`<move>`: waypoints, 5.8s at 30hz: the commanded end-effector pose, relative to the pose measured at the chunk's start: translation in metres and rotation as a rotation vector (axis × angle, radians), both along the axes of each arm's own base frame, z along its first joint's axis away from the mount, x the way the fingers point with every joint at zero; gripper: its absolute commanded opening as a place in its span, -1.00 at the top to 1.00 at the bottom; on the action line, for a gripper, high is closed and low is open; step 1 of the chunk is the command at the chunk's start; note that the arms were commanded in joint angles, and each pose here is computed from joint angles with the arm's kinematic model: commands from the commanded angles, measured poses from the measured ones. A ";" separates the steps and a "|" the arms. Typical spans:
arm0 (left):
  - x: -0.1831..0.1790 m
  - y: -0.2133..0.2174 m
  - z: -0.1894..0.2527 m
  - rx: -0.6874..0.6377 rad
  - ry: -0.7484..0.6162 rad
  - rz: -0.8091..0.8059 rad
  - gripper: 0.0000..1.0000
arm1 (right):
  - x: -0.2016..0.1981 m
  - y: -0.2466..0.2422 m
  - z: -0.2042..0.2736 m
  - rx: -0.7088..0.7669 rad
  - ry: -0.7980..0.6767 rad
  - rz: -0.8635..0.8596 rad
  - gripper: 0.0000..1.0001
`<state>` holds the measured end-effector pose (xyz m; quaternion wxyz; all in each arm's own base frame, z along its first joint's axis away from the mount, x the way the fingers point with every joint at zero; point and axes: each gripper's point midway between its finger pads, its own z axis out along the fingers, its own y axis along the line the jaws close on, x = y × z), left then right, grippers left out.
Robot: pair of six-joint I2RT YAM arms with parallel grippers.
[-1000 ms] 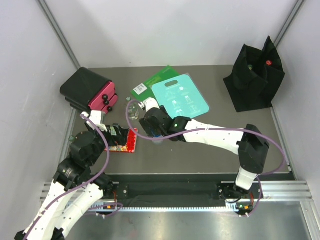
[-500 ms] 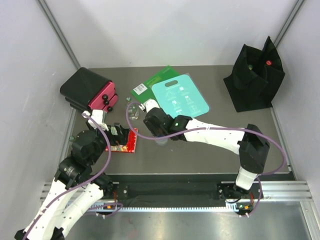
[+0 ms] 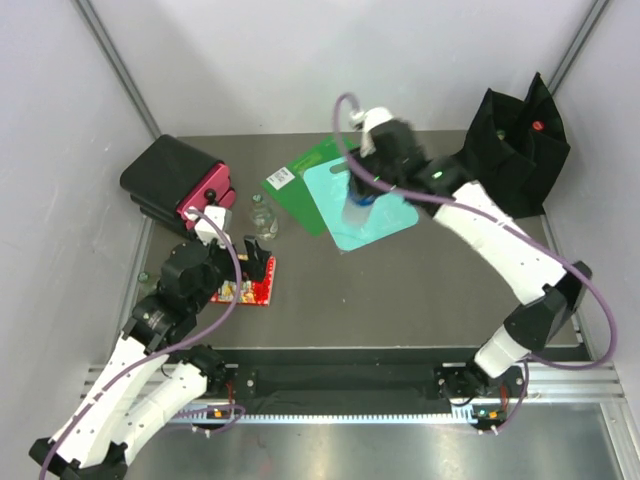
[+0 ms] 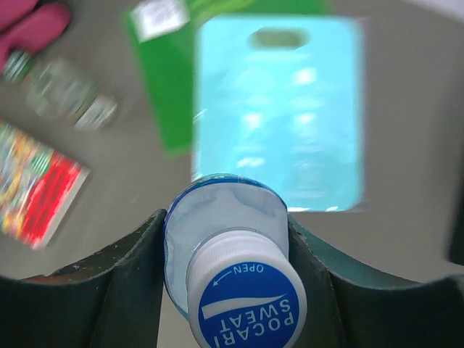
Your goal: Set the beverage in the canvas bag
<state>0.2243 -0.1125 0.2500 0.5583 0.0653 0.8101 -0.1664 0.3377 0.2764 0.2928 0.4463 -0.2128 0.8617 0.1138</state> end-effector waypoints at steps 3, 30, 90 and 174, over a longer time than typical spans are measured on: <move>0.007 -0.015 0.002 -0.014 -0.041 -0.064 -0.97 | 0.056 -0.142 0.158 0.098 -0.374 -0.333 1.00; 0.010 -0.016 0.001 -0.003 -0.048 -0.070 -0.98 | 0.172 -0.383 0.235 0.028 -0.771 -0.741 1.00; 0.010 -0.014 0.002 -0.001 -0.056 -0.059 -0.98 | 0.180 -0.450 0.006 -0.132 -0.181 -0.923 1.00; 0.013 -0.009 -0.002 0.010 -0.038 -0.024 -0.97 | 0.121 -0.390 0.138 0.161 -0.352 -0.798 -0.34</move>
